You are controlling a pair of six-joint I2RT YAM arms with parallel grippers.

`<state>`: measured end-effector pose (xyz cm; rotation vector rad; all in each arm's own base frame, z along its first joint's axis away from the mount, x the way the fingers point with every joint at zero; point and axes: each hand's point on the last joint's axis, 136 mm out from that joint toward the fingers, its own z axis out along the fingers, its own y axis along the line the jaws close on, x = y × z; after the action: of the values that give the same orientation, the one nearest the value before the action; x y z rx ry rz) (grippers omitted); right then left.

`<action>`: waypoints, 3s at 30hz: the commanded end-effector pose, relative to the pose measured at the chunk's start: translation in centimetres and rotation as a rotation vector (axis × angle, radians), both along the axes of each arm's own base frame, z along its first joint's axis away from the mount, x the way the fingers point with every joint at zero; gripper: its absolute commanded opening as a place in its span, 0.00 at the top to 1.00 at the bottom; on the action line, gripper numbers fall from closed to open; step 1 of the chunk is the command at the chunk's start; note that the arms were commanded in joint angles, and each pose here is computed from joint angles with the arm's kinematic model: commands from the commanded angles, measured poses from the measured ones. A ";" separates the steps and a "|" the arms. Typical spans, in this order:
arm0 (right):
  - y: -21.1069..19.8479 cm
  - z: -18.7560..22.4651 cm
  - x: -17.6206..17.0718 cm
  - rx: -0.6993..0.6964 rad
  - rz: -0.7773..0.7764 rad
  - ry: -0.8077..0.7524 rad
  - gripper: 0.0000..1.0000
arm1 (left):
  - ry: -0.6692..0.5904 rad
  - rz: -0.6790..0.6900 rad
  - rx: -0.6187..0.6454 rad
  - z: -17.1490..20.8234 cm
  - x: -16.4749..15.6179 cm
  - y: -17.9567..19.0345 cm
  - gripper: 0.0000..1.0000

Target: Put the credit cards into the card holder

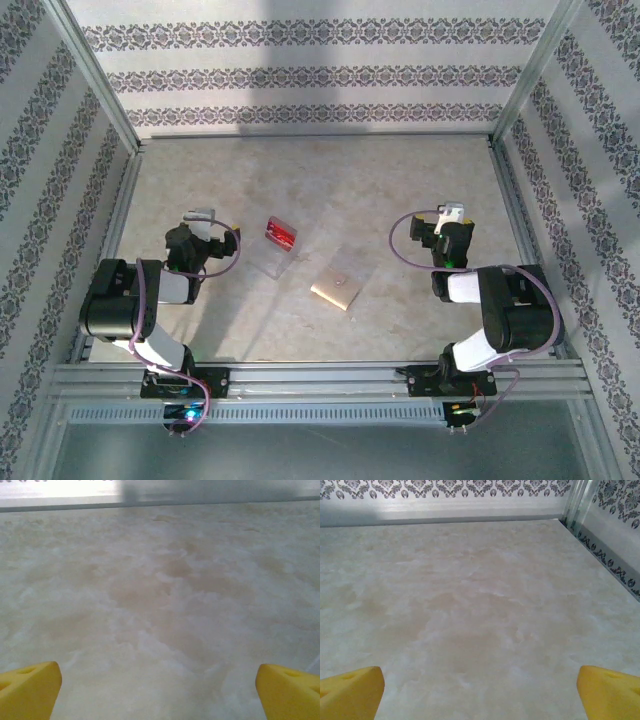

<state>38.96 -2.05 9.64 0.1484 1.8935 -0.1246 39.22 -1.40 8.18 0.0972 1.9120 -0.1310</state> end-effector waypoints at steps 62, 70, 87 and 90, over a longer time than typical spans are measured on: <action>28.4 7.5 -11.6 0.430 -0.002 0.427 0.13 | 0.322 0.011 -0.135 10.2 -6.4 -0.3 0.00; 34.3 4.2 -10.8 0.460 0.039 0.500 0.25 | 0.309 0.002 -0.136 9.9 -6.4 -0.4 0.00; 38.4 -0.9 -6.1 0.558 -0.012 0.571 0.49 | 0.309 -0.037 -0.131 9.6 -6.4 -1.7 0.00; 38.8 -1.7 -6.1 0.568 -0.014 0.604 0.53 | 0.327 -0.050 -0.136 9.3 -6.6 -2.0 0.00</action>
<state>32.74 35.31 8.12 0.5377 2.4739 0.3527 32.53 -2.79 17.25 0.0147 2.2389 -0.3064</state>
